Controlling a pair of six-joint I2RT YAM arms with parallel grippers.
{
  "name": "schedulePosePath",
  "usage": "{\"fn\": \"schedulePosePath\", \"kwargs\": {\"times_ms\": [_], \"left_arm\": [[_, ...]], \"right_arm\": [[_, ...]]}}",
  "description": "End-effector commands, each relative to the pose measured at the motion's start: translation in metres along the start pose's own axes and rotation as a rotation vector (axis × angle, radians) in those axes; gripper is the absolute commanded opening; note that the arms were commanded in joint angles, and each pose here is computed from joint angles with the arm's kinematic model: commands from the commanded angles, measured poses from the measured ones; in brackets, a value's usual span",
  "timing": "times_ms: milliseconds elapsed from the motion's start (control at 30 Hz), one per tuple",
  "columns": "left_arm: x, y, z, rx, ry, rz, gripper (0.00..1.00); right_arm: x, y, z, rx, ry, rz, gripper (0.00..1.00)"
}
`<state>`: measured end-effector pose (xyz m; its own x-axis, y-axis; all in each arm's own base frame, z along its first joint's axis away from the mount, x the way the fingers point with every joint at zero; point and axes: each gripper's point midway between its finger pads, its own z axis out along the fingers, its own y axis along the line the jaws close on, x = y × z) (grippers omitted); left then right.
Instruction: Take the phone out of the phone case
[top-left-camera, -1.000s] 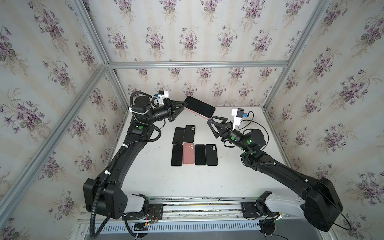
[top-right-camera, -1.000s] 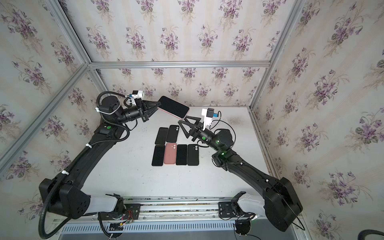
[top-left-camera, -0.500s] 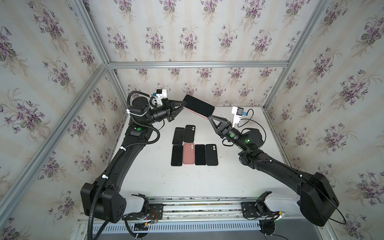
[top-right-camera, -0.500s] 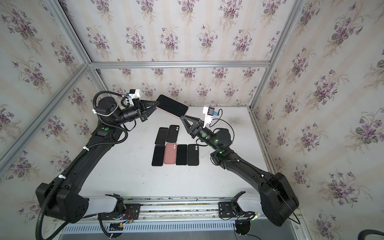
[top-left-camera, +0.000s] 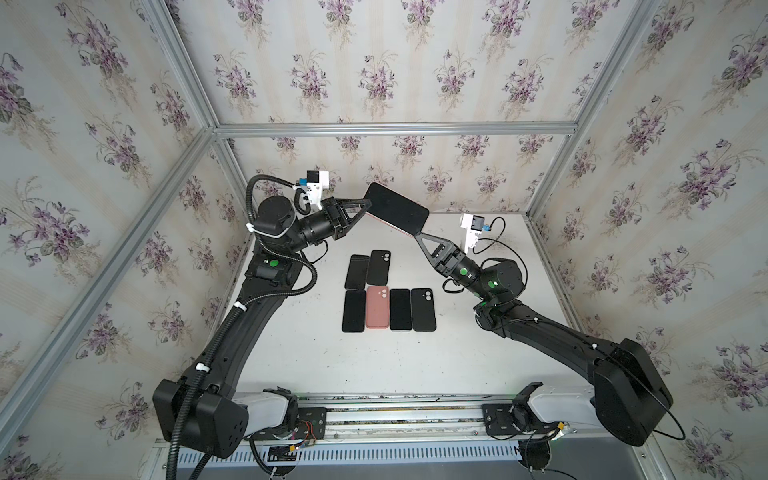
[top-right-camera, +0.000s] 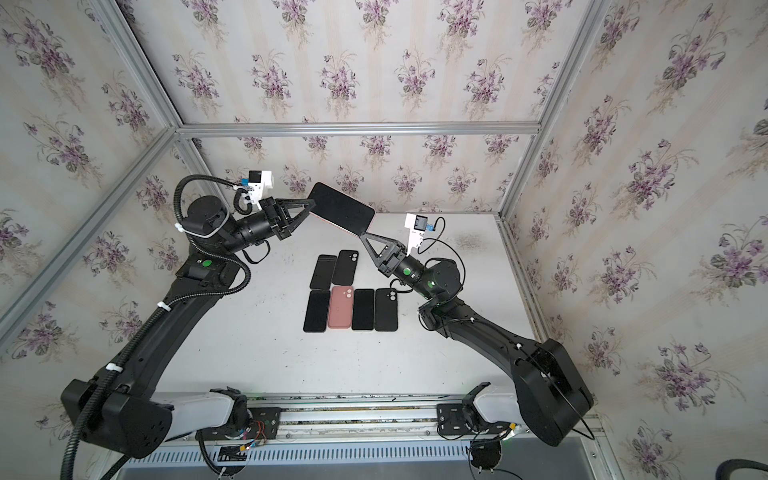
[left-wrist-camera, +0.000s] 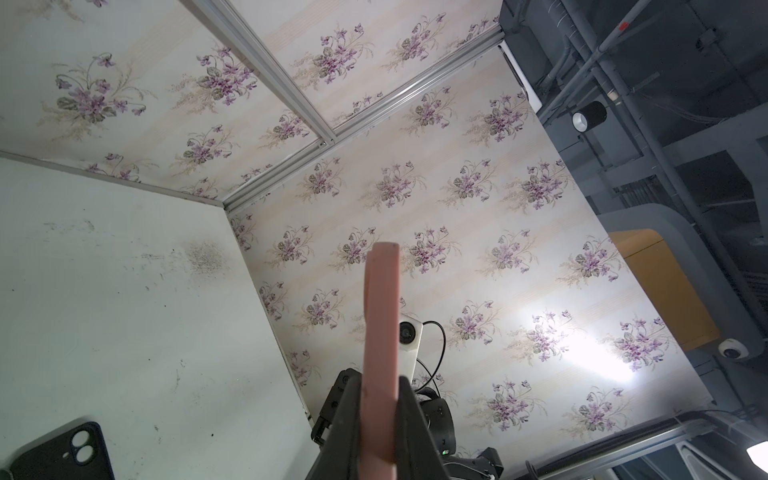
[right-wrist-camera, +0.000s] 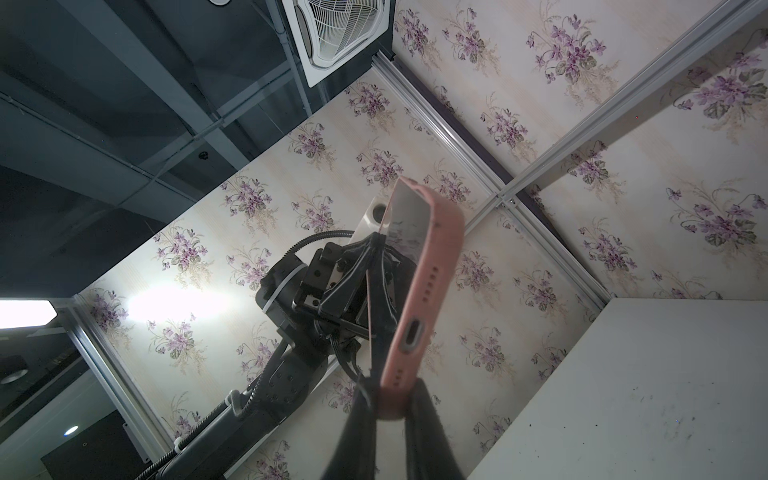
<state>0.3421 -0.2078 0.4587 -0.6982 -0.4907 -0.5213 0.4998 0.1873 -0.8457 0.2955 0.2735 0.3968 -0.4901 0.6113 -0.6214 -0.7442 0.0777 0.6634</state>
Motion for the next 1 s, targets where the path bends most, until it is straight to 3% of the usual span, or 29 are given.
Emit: {"fn": "schedulePosePath", "kwargs": {"times_ms": [0, 133, 233, 333, 633, 967], "left_arm": [[0.001, -0.014, -0.002, 0.023, -0.009, 0.100, 0.00], [0.005, -0.009, -0.003, -0.020, -0.021, 0.181, 0.00], [0.008, -0.019, -0.009, -0.036, -0.041, 0.249, 0.00], [0.008, -0.014, -0.008, -0.046, -0.040, 0.241, 0.00], [0.004, -0.011, -0.004, -0.051, -0.047, 0.224, 0.00], [-0.002, -0.011, -0.005, -0.056, -0.074, 0.224, 0.00]], "right_arm": [[-0.007, -0.006, 0.002, 0.030, -0.032, -0.031, 0.10], [-0.005, -0.012, 0.005, 0.044, -0.026, 0.009, 0.11], [-0.004, -0.014, 0.005, 0.045, -0.028, 0.028, 0.18], [-0.003, -0.014, 0.005, 0.039, -0.028, 0.025, 0.25], [0.001, -0.016, 0.004, 0.033, -0.021, 0.031, 0.32], [0.005, -0.017, 0.004, 0.004, -0.024, 0.071, 0.31]]}}
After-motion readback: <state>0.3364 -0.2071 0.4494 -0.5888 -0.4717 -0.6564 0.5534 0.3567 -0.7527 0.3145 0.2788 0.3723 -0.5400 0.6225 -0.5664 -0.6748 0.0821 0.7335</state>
